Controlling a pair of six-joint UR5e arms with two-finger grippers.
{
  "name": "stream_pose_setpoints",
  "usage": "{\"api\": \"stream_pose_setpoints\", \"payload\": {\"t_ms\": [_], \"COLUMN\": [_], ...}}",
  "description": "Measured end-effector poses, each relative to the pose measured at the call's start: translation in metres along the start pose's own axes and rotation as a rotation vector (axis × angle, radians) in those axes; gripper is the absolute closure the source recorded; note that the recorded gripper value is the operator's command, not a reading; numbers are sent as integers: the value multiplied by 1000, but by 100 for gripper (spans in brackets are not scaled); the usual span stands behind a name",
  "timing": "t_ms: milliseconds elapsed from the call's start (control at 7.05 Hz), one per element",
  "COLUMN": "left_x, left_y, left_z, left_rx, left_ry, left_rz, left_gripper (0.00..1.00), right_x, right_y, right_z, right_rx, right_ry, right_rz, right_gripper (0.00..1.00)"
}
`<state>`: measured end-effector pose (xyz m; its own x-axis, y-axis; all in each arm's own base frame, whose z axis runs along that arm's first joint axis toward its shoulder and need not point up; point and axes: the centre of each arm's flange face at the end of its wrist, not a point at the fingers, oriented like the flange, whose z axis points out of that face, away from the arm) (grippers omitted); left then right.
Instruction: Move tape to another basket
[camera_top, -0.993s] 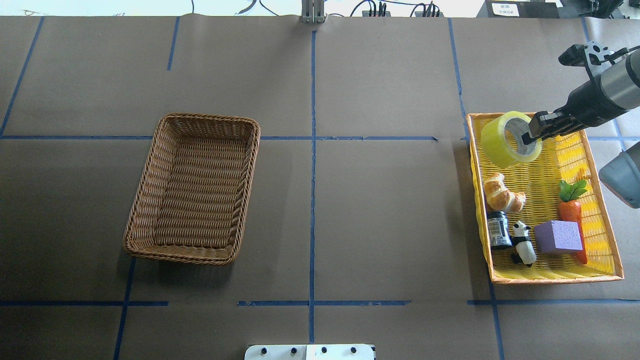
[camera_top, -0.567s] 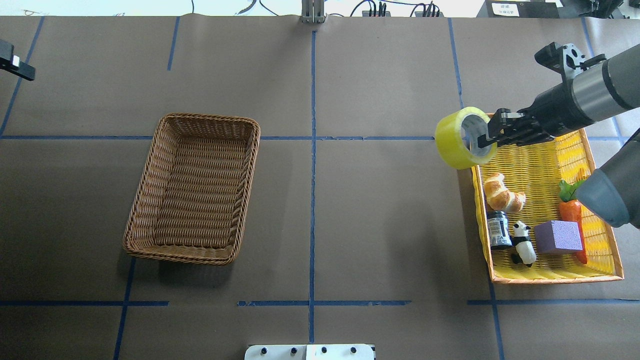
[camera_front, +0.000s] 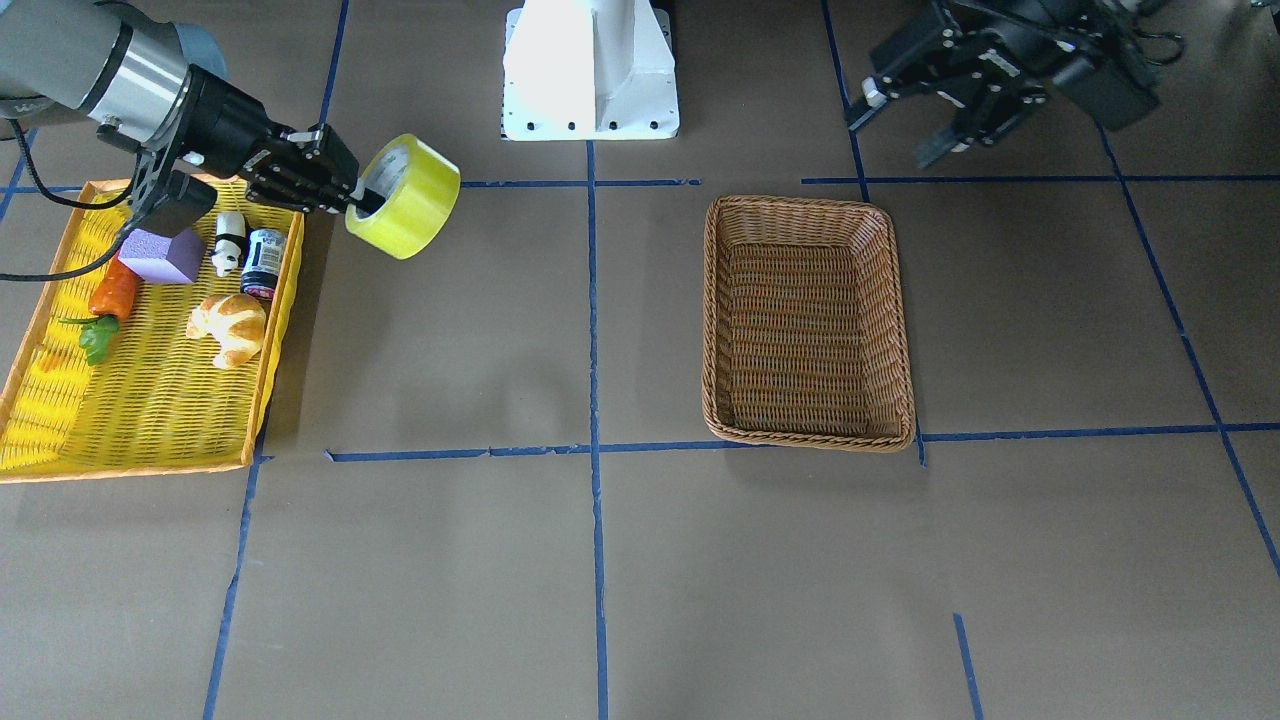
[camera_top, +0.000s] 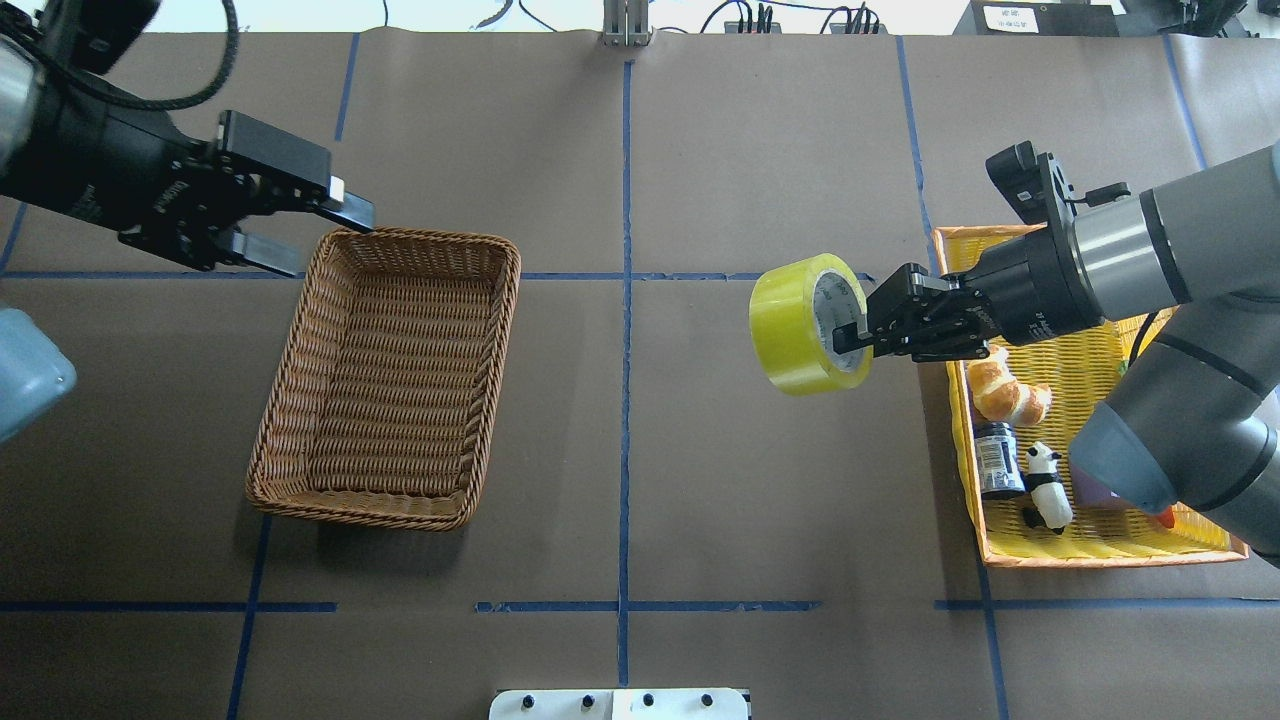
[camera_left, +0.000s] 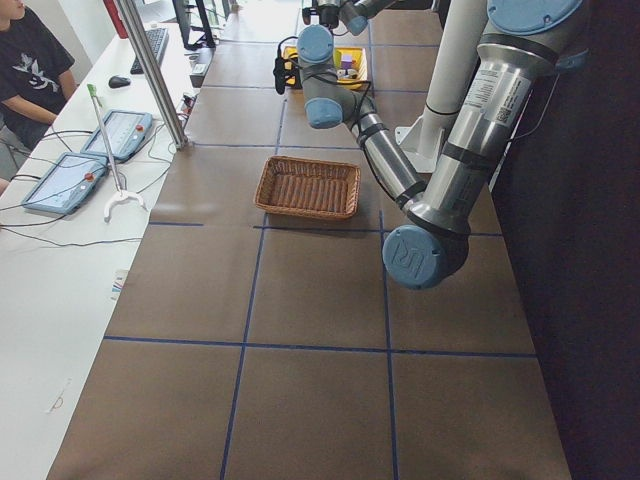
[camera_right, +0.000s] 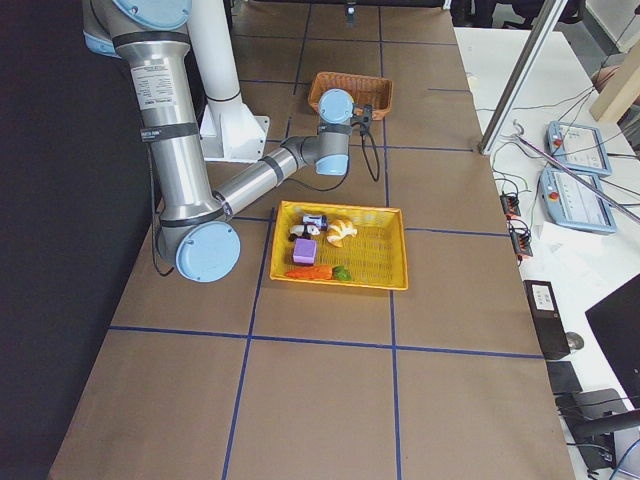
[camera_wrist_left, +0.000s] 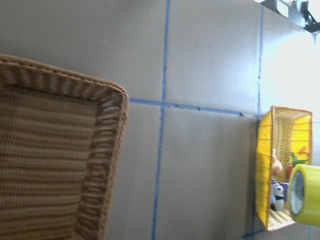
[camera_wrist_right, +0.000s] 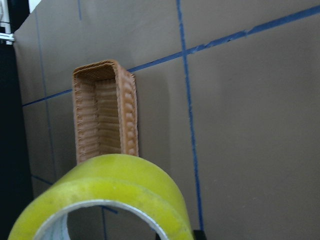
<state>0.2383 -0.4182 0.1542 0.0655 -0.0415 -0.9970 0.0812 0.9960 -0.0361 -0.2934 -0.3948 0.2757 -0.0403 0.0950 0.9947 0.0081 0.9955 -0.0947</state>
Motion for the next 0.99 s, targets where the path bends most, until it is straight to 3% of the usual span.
{"api": "stream_pose_setpoints", "payload": {"t_ms": [142, 425, 567, 709, 993], "left_x": [17, 40, 47, 50, 53], "left_y": [17, 51, 68, 85, 116], "left_z": [9, 22, 30, 37, 54], "left_rx": [13, 38, 31, 0, -64], "left_ry": [101, 338, 453, 549, 704], "left_rz": [-38, -147, -193, -213, -220], "left_gripper": [0, 0, 0, 0, 0], "right_x": [-8, -22, -29, -35, -39], "right_y": [23, 74, 95, 107, 123], "right_z": [7, 17, 20, 20, 35], "right_rx": [-29, -88, -116, -124, -142], "right_ry": [-111, -394, -500, -559, -592], "right_rz": [3, 54, 80, 95, 124], "right_gripper": [99, 97, 96, 97, 97]}}
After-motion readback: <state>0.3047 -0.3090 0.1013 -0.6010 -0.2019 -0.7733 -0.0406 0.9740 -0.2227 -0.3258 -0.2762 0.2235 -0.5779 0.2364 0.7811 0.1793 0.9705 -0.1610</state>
